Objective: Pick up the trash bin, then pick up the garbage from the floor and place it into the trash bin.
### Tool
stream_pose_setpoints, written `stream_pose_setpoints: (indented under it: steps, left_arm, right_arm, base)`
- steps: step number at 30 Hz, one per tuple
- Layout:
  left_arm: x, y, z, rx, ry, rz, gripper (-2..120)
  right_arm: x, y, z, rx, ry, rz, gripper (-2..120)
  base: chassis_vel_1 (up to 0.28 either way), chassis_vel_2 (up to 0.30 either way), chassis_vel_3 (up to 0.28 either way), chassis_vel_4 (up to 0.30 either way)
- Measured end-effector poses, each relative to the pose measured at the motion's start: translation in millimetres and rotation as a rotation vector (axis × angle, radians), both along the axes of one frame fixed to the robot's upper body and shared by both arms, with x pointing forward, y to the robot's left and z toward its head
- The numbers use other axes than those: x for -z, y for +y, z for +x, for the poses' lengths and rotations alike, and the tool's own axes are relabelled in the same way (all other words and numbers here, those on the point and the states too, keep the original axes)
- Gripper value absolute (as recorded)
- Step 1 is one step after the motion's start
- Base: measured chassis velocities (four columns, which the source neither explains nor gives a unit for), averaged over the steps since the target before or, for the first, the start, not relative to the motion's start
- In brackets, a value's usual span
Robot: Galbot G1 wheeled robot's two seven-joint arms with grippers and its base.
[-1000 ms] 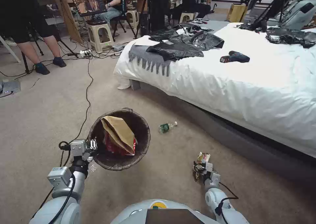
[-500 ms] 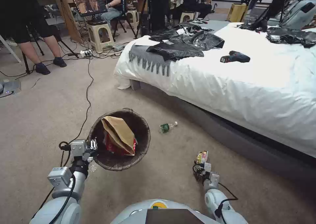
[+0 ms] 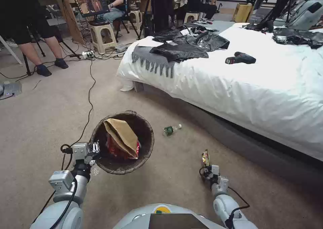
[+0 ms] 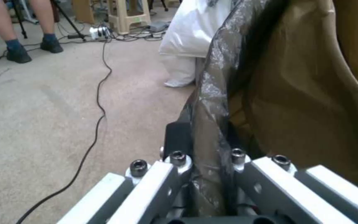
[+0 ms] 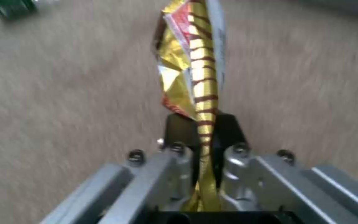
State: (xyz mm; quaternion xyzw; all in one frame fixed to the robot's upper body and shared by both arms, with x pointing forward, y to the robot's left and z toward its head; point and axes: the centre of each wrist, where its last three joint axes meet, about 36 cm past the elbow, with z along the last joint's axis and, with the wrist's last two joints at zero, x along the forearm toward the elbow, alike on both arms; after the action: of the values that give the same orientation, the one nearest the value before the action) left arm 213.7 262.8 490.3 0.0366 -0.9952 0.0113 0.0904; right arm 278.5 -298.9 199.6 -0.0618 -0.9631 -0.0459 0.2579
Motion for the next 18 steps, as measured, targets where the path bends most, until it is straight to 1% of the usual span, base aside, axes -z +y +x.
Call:
stream_pose_setpoints:
  steps: [3, 4, 7, 8, 12, 13, 15, 16, 17, 18]
  left_arm:
    - [-0.1, 0.0, 0.0, 0.0, 0.0, 0.0, 0]
    - [-0.1, 0.0, 0.0, 0.0, 0.0, 0.0, 0]
    - [-0.3, 0.0, 0.0, -0.001, 0.001, 0.0, 0]
    - [-0.3, 0.0, 0.0, -0.001, 0.001, 0.0, 0]
    - [-1.6, 0.0, -0.2, -0.002, 0.003, 0.0, 0]
    - [-1.6, 0.0, -0.2, -0.002, 0.003, 0.0, 0]
    - [-2.2, 0.2, -0.4, -0.003, 0.007, 0.001, 0]
    - [-2.7, 0.2, -0.5, -0.003, 0.011, 0.001, 0]
    - [-2.8, 0.2, -0.6, -0.005, 0.015, 0.001, 0]
    - [-2.8, 0.2, -0.6, -0.005, 0.015, 0.001, 0]
  right_arm:
    - [-32.6, -4.7, 5.2, -0.048, -0.072, -0.011, 0]
    - [-32.6, -4.7, 5.2, -0.048, -0.072, -0.011, 0]
    - [-67.3, -6.4, 13.4, -0.108, -0.123, -0.006, 0]
    - [-67.3, -6.4, 13.4, -0.108, -0.123, -0.006, 0]
    - [-131.5, 0.8, 28.3, -0.232, -0.223, 0.007, 0]
    - [-131.5, 0.8, 28.3, -0.232, -0.223, 0.007, 0]
    - [-152.5, 6.1, 33.9, -0.277, -0.253, 0.015, 0]
    - [-171.3, 12.3, 39.8, -0.317, -0.283, 0.025, 0]
    - [-183.4, 17.1, 43.9, -0.347, -0.301, 0.033, 0]
    - [-183.4, 17.1, 43.9, -0.347, -0.301, 0.033, 0]
  base:
    - [0.0, 0.0, 0.0, 0.0]
    - [0.0, 0.0, 0.0, 0.0]
    - [0.0, 0.0, 0.0, 0.0]
    - [0.0, 0.0, 0.0, 0.0]
    - [0.0, 0.0, 0.0, 0.0]
    - [0.0, 0.0, 0.0, 0.0]
    - [0.0, 0.0, 0.0, 0.0]
    - [0.0, 0.0, 0.0, 0.0]
    - [0.0, 0.0, 0.0, 0.0]
    - [0.0, 0.0, 0.0, 0.0]
